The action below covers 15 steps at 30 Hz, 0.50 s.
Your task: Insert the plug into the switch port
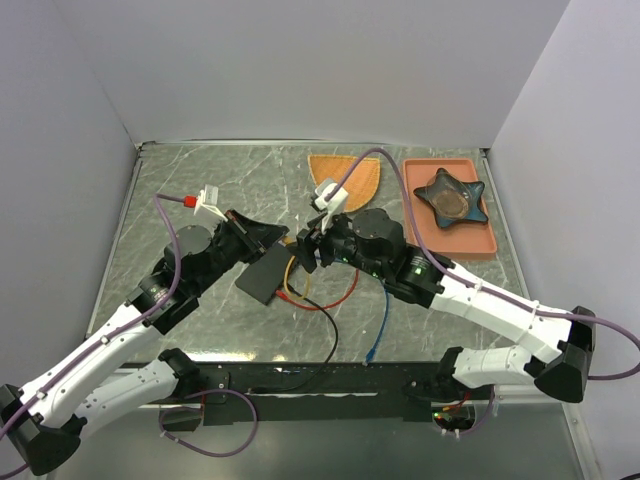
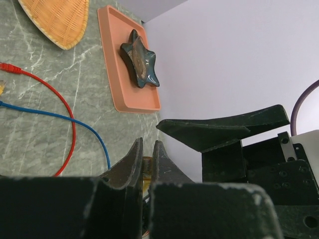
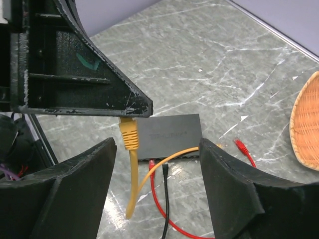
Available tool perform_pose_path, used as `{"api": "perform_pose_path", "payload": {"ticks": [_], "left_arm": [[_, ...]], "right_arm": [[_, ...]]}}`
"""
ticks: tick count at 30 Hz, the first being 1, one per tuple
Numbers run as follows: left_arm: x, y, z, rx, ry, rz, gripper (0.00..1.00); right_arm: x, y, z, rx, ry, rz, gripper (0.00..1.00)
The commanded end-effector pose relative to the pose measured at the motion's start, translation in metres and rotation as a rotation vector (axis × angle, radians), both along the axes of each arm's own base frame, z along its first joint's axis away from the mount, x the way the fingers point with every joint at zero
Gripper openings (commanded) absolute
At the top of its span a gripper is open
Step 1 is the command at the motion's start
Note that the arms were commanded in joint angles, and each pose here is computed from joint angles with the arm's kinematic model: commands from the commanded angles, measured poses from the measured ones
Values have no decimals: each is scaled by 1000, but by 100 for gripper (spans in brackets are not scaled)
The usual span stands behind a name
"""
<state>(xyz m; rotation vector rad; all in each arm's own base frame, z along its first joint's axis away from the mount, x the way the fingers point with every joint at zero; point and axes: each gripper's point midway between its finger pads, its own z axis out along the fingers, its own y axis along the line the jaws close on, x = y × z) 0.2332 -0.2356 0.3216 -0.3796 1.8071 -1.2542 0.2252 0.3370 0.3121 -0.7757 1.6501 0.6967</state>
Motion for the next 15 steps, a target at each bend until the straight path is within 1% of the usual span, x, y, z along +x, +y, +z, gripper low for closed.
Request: {"api": "perform_pose_path", "payload": {"ticks": [1,2,4,7,10,15], "left_arm": [[-3,2,34,-57,-77,-1,1],[-4,3,34,-56,-77,-1,1],[-4,3,36,-55,-82,-3,1],[-4,1,35,-51,-82,-11,1],[-4,1,35,-47,-83,-10,1],[-5,4,37,-49,-88,-2,1]], "right_arm": [[2,9,39,73,-59,5,70],[3,10,38,72,-56,3,69],[4,12,38,77,-57,1,65],[3,14,41,89,-56,5,61],[4,17,37,72,-46,14,55],[0,23,35,72,-36,47,56]]}}
